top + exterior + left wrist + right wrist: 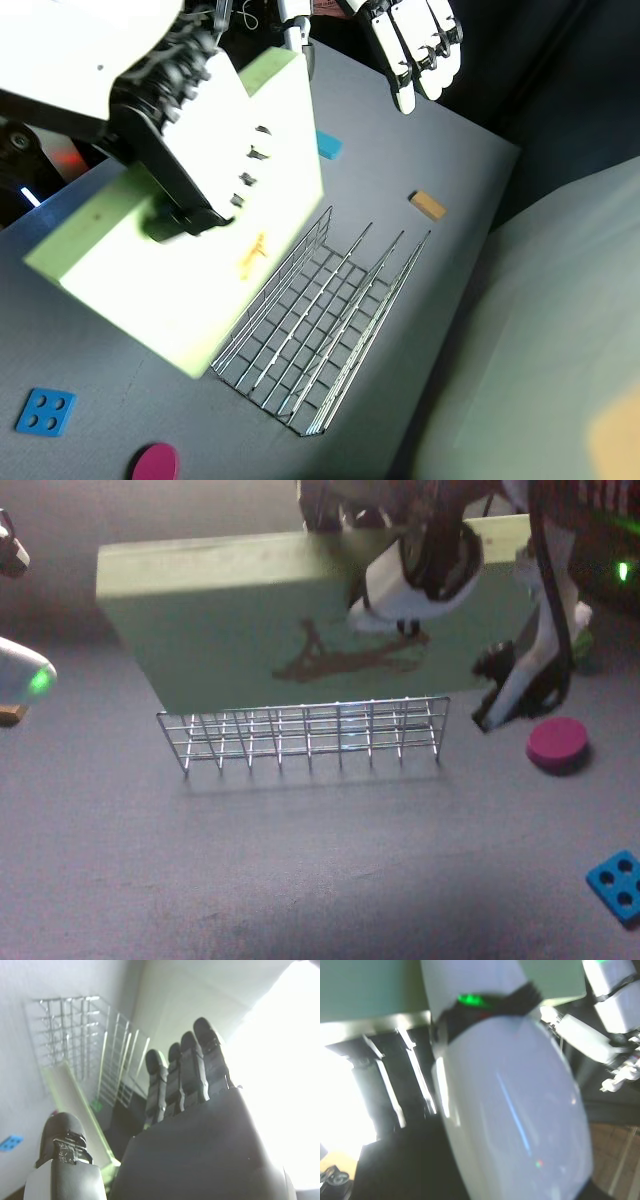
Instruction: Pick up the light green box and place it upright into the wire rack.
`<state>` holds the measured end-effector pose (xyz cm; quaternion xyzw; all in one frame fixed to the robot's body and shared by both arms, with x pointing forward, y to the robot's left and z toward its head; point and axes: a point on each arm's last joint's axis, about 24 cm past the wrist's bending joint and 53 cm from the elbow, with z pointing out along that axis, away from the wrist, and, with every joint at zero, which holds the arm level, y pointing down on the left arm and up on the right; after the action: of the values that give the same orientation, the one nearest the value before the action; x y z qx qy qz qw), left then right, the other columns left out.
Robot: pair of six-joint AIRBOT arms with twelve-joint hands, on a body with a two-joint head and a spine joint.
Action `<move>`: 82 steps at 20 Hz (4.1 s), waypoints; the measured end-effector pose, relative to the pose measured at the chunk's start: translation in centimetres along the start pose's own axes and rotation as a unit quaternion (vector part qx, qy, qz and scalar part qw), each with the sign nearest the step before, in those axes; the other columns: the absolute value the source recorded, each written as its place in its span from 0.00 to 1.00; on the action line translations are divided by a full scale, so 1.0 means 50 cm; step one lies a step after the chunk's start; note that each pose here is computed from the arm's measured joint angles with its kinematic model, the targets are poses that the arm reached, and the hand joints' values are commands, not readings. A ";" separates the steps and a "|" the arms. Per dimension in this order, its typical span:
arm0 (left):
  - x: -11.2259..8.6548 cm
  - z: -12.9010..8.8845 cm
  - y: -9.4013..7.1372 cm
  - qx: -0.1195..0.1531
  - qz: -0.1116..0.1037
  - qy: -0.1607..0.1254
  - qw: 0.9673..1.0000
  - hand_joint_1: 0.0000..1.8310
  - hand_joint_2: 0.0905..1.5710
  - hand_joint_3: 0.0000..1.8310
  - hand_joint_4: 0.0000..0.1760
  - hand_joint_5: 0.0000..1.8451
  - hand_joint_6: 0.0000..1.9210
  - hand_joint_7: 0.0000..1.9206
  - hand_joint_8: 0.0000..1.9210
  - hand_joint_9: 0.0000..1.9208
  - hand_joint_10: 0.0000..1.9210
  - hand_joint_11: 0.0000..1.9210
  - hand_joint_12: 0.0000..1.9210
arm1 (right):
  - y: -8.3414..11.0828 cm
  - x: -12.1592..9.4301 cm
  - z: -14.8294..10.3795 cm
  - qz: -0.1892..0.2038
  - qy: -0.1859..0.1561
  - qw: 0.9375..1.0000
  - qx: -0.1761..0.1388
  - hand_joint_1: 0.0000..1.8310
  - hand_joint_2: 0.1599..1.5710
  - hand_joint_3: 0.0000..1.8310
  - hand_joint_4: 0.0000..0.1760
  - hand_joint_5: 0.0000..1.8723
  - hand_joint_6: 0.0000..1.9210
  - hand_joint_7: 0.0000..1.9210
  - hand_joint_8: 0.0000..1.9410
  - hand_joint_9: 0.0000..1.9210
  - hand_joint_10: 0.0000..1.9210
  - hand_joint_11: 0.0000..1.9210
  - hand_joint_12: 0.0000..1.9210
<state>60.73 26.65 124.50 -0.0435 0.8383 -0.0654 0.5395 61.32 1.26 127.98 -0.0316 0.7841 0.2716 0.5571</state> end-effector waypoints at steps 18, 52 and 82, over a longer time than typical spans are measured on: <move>-0.013 0.006 0.022 -0.012 0.007 -0.008 1.000 0.11 0.68 0.00 0.00 0.05 0.00 0.05 0.00 0.05 0.00 0.00 0.22 | 0.030 0.009 0.097 -0.025 -0.008 1.000 -0.004 0.69 0.66 0.00 0.00 0.52 0.44 0.58 0.51 0.55 0.52 0.49 0.71; -0.010 0.004 0.015 -0.009 0.010 -0.007 1.000 0.09 0.67 0.00 0.00 0.07 0.00 0.05 0.00 0.05 0.00 0.00 0.23 | 0.010 0.033 0.095 -0.018 0.012 1.000 0.008 0.69 0.66 0.00 0.00 0.51 0.46 0.58 0.50 0.55 0.52 0.51 0.70; -0.004 0.003 0.016 -0.011 0.007 -0.001 1.000 0.10 0.69 0.00 0.00 0.07 0.00 0.05 0.00 0.05 0.00 0.00 0.24 | -0.058 0.165 0.201 0.002 0.080 0.996 0.028 0.74 0.68 0.00 0.00 0.48 0.46 0.53 0.51 0.49 0.65 0.48 0.72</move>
<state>60.96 27.46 124.48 -0.0434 0.8390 -0.0525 0.5399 67.85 5.52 117.17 -0.0364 0.8338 0.2468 0.4925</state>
